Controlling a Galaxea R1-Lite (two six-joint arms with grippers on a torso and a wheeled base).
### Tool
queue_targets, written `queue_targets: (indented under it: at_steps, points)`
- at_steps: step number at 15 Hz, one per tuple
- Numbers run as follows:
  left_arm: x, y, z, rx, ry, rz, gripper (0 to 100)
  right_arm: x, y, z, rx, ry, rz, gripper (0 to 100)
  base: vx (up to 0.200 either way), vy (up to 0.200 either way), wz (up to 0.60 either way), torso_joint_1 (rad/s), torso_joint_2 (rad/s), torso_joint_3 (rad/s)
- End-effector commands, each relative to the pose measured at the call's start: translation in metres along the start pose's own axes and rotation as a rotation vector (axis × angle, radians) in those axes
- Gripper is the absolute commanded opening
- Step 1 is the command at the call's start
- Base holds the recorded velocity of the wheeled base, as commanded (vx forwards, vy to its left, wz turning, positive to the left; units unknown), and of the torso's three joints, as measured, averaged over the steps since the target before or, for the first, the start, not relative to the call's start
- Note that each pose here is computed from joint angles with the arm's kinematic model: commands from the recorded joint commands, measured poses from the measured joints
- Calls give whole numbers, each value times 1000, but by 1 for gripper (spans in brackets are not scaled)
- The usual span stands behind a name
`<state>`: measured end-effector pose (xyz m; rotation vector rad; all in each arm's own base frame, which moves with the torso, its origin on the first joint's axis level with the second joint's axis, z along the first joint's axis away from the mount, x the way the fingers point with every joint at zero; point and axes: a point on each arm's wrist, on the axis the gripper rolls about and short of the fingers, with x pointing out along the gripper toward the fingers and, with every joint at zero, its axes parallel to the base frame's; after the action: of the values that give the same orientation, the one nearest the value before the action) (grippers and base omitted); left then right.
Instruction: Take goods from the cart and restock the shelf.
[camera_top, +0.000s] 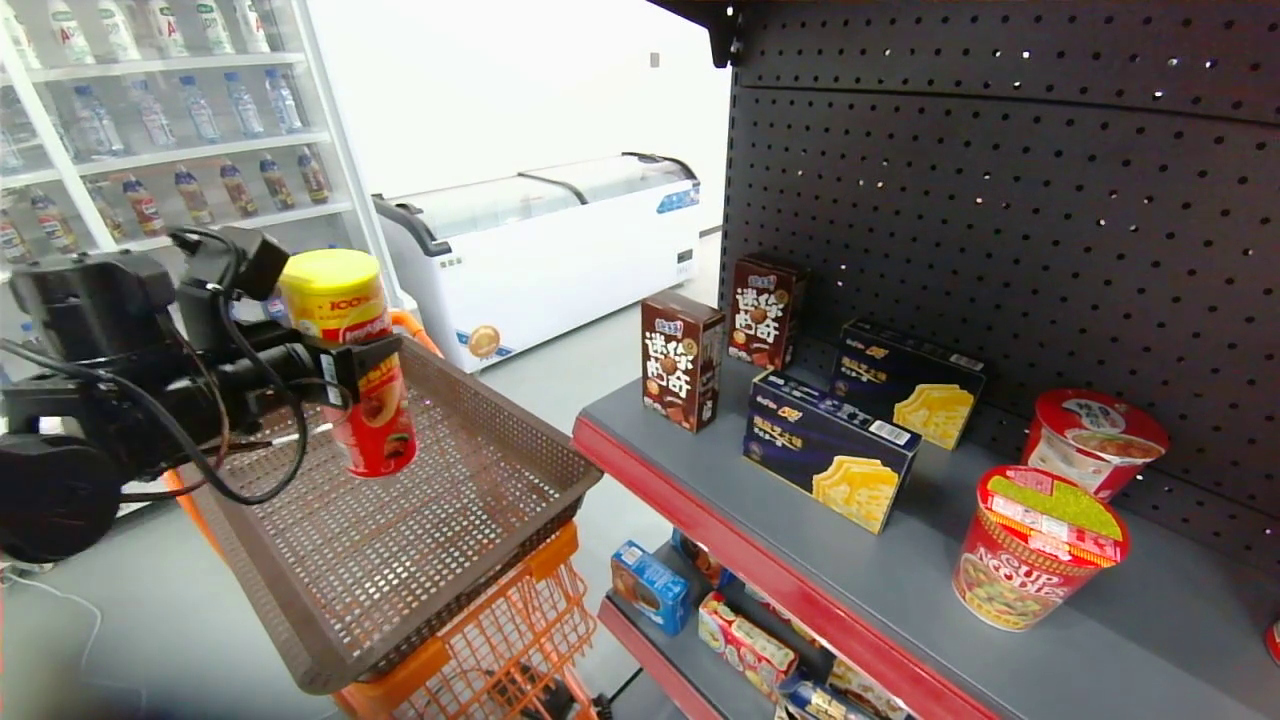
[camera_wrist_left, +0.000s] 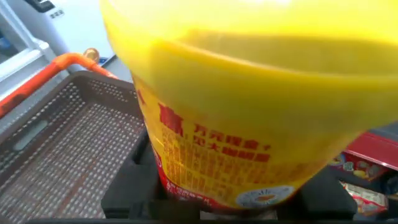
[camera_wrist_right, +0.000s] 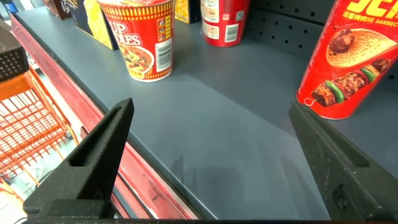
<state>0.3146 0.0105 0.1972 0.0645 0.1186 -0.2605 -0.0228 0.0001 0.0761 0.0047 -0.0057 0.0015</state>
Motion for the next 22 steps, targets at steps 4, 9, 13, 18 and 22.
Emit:
queue_targets:
  at_steps: [4,9,13,18,22]
  points:
    - [-102,-47,37,12,-13,-82,0,0,0,0,0,1,2,100,0,0,0,0,0,0]
    - [-141,-62,23,14,-20,-114,0,0,0,0,0,1,0,100,0,0,0,0,0,0]
    - [-148,-64,19,-22,-3,-146,0,0,0,0,0,1,-1,100,0,0,0,0,0,0]
    - [-150,-68,5,-31,40,-170,0,0,0,0,0,1,0,100,0,0,0,0,0,0]
    - [-164,-81,-18,-26,75,-272,0,0,0,0,0,1,2,100,0,0,0,0,0,0]
